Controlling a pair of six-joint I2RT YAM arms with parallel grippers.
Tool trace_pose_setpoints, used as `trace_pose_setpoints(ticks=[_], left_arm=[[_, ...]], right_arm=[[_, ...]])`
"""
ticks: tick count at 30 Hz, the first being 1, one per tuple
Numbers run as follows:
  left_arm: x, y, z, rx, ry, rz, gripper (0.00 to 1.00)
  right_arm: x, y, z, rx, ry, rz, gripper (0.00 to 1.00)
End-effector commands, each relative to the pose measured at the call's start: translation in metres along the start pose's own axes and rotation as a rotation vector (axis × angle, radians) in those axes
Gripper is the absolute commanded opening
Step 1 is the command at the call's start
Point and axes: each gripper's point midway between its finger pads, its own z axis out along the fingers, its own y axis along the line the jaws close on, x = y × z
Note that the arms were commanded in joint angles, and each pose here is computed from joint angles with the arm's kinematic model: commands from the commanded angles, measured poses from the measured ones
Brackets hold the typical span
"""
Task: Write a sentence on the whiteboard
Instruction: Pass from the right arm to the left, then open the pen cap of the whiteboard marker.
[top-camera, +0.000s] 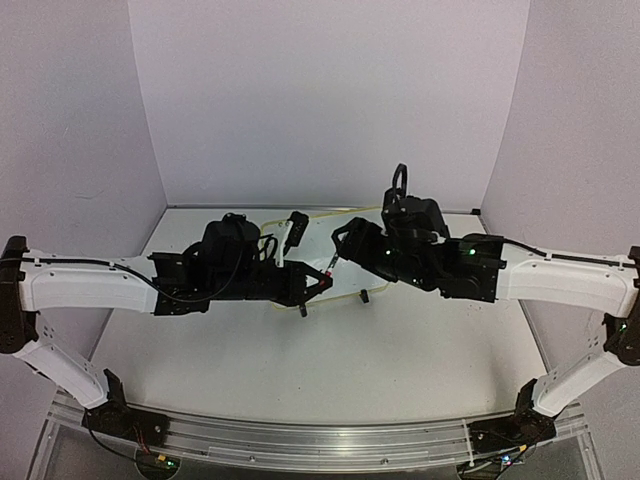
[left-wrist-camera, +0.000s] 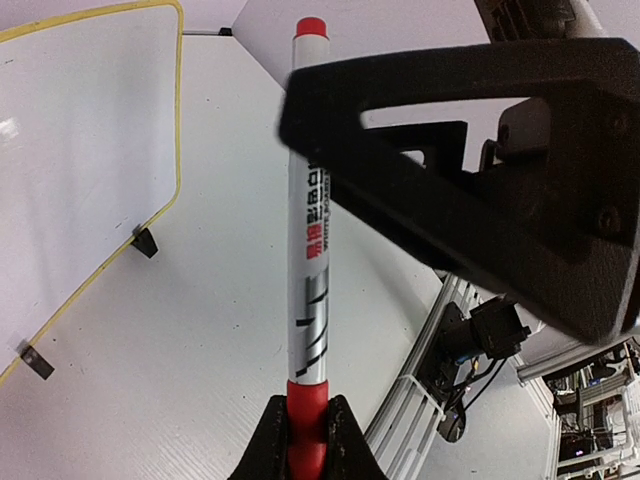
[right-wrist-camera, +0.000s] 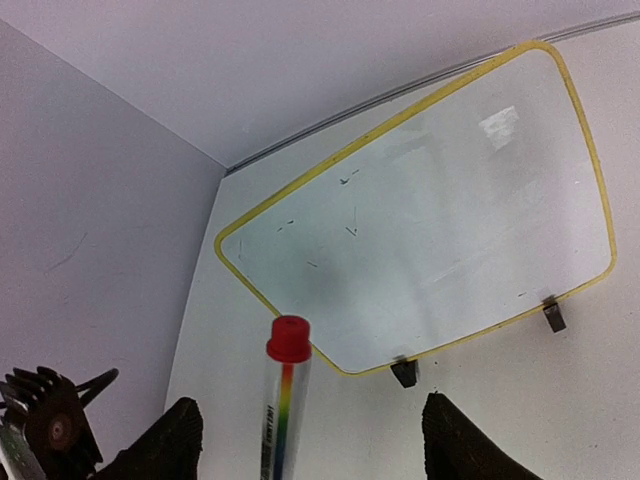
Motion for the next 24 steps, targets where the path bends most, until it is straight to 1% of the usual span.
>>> trace_pose_setpoints(ticks=[1, 4, 6, 10, 13, 15, 20, 24], left_arm=[[-0.011, -0.003, -0.027, 0.070, 0.041, 0.062, 0.00], [-0.004, 0.011, -0.043, 0.068, 0.114, 0.082, 0.00], [0.001, 0.017, -0.056, 0.073, 0.154, 0.113, 0.00], [0.021, 0.011, -0.073, 0.144, 0.271, 0.239, 0.00], [0.032, 0.004, -0.080, 0.190, 0.349, 0.300, 0.00], [0.038, -0.002, -0.084, 0.237, 0.387, 0.326, 0.00], [0.038, -0.010, -0.086, 0.287, 0.393, 0.350, 0.00], [0.039, -0.014, -0.083, 0.316, 0.403, 0.343, 0.00]], right_arm=[[-0.040, -0.001, -0.031, -0.010, 0.010, -0.136, 0.77], [-0.045, -0.004, -0.041, -0.053, 0.102, -0.228, 0.85], [-0.044, -0.002, -0.049, -0.107, 0.173, -0.289, 0.88], [-0.023, 0.018, -0.065, -0.299, 0.377, -0.363, 0.90], [0.001, 0.034, -0.073, -0.428, 0.526, -0.386, 0.89], [0.013, 0.042, -0.076, -0.496, 0.592, -0.387, 0.88], [0.035, 0.043, -0.067, -0.546, 0.698, -0.380, 0.85], [0.059, 0.041, -0.059, -0.588, 0.808, -0.350, 0.76]])
